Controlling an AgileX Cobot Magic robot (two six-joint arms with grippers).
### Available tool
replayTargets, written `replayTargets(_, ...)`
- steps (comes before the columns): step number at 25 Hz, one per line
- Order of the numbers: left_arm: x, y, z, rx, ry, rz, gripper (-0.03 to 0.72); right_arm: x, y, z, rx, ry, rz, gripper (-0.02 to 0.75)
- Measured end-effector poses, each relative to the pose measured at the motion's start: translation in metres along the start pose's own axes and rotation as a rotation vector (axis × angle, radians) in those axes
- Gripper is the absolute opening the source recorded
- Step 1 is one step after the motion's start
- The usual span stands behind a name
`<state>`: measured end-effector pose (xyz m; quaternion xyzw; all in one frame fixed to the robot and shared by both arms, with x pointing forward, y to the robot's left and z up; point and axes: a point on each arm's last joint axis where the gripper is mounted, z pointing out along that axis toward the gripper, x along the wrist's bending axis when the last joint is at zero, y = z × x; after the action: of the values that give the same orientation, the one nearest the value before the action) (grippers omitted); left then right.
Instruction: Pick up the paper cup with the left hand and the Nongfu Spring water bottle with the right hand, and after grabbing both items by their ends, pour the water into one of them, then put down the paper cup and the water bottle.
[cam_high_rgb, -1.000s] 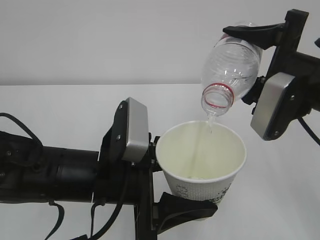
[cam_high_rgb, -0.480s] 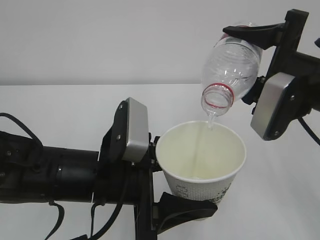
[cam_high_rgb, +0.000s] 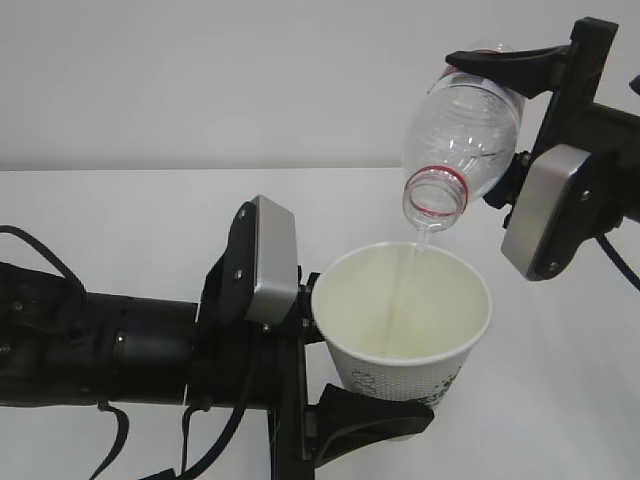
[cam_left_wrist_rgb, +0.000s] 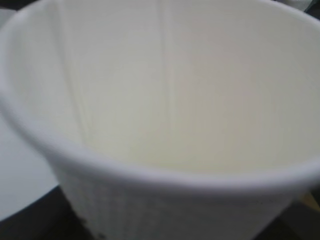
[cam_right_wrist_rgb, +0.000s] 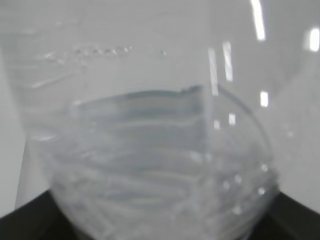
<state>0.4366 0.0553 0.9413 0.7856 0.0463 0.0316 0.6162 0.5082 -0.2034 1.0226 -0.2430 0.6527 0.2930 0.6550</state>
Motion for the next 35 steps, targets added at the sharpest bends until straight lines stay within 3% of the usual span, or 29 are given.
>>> replayTargets(35, 0.0009, -0.0018, 0.0, 0.02, 0.01, -0.002, 0.545, -0.0004, 0.0, 0.0, 0.0, -0.004, -0.004, 0.526)
